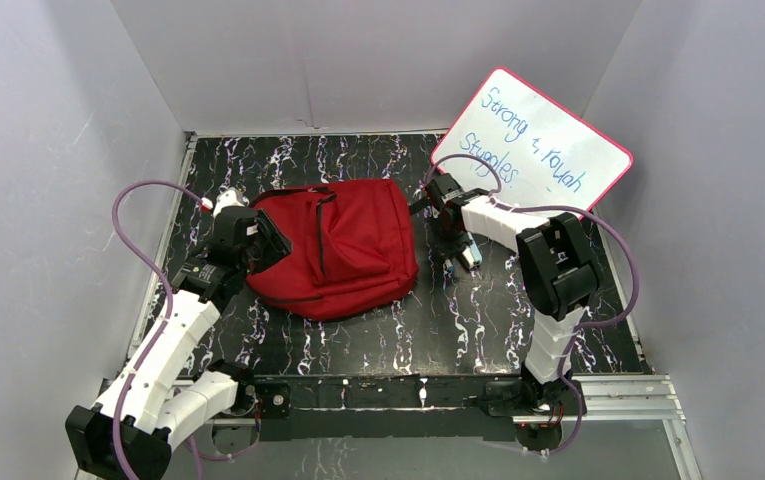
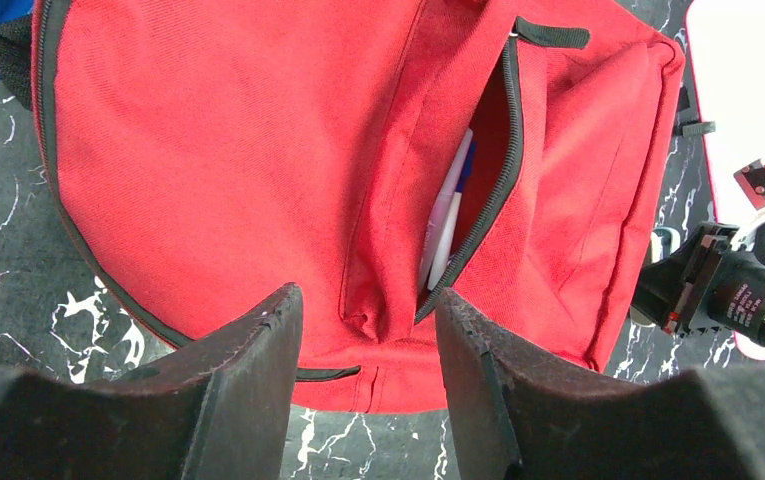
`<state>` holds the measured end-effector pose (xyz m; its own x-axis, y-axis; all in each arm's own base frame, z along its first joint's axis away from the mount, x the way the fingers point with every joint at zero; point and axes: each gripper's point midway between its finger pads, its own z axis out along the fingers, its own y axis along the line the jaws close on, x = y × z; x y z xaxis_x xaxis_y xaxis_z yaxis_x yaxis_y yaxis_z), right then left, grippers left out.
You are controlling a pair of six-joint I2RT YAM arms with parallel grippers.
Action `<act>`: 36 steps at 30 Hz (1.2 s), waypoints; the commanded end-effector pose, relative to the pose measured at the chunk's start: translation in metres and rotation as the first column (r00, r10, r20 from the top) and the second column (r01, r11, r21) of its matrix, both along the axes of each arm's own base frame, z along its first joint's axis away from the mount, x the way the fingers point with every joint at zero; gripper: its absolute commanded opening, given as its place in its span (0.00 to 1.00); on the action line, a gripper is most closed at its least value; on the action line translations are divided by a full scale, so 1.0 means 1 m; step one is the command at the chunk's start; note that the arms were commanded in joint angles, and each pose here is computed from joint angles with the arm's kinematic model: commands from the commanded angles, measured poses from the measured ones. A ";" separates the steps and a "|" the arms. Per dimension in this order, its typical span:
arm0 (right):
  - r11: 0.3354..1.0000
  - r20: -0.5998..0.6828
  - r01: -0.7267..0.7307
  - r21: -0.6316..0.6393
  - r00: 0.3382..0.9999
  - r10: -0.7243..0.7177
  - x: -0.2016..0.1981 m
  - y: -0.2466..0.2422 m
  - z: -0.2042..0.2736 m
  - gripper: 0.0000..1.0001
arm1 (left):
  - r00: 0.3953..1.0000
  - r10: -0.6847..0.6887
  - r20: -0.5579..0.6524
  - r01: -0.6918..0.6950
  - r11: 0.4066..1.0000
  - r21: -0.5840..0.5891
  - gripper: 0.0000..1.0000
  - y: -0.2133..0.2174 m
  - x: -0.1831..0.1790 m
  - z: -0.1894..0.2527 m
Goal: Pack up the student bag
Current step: Pick up the stationery from the center of the board.
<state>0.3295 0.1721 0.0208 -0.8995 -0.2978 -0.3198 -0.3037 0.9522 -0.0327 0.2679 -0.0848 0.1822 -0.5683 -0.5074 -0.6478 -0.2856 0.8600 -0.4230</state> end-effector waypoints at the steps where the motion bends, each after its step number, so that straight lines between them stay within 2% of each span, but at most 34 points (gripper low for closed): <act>1: 0.999 0.031 0.034 -0.004 0.999 -0.034 -0.001 -0.006 0.015 0.00 | 0.997 -0.077 0.022 0.077 0.997 -0.013 0.49 -0.012 0.003 0.008; 5: 0.992 0.146 0.038 0.121 0.988 -0.056 0.000 0.008 0.067 0.00 | 0.979 -0.203 0.032 0.205 0.976 -0.067 0.49 -0.038 0.009 0.016; 8: 0.961 0.221 0.000 0.275 0.973 -0.063 -0.003 0.030 0.113 0.00 | 0.954 -0.288 0.084 0.298 0.940 -0.164 0.49 -0.064 0.014 0.031; 12: 0.899 0.223 -0.069 0.434 0.974 -0.033 -0.019 0.077 0.157 0.00 | 0.932 -0.329 0.154 0.359 0.897 -0.259 0.50 -0.089 0.023 0.052; 14: 0.842 0.224 -0.111 0.528 0.974 -0.012 -0.030 0.105 0.176 0.00 | 0.925 -0.333 0.182 0.374 0.883 -0.283 0.50 -0.098 0.028 0.063; 16: 0.759 0.221 -0.150 0.634 0.975 0.008 -0.042 0.132 0.195 0.00 | 0.919 -0.334 0.208 0.385 0.874 -0.296 0.51 -0.104 0.033 0.072; 19: 0.652 0.212 -0.181 0.736 0.977 0.032 -0.057 0.164 0.217 0.00 | 0.912 -0.339 0.233 0.398 0.867 -0.299 0.53 -0.111 0.037 0.081; 23: 0.579 0.218 -0.203 0.790 0.975 0.044 -0.067 0.191 0.236 0.00 | 0.908 -0.346 0.235 0.407 0.860 -0.306 0.55 -0.118 0.038 0.083; 36: 0.495 0.208 -0.230 0.838 0.973 0.100 -0.072 0.221 0.252 0.00 | 0.918 -0.332 0.216 0.389 0.855 -0.342 0.56 -0.130 0.037 0.075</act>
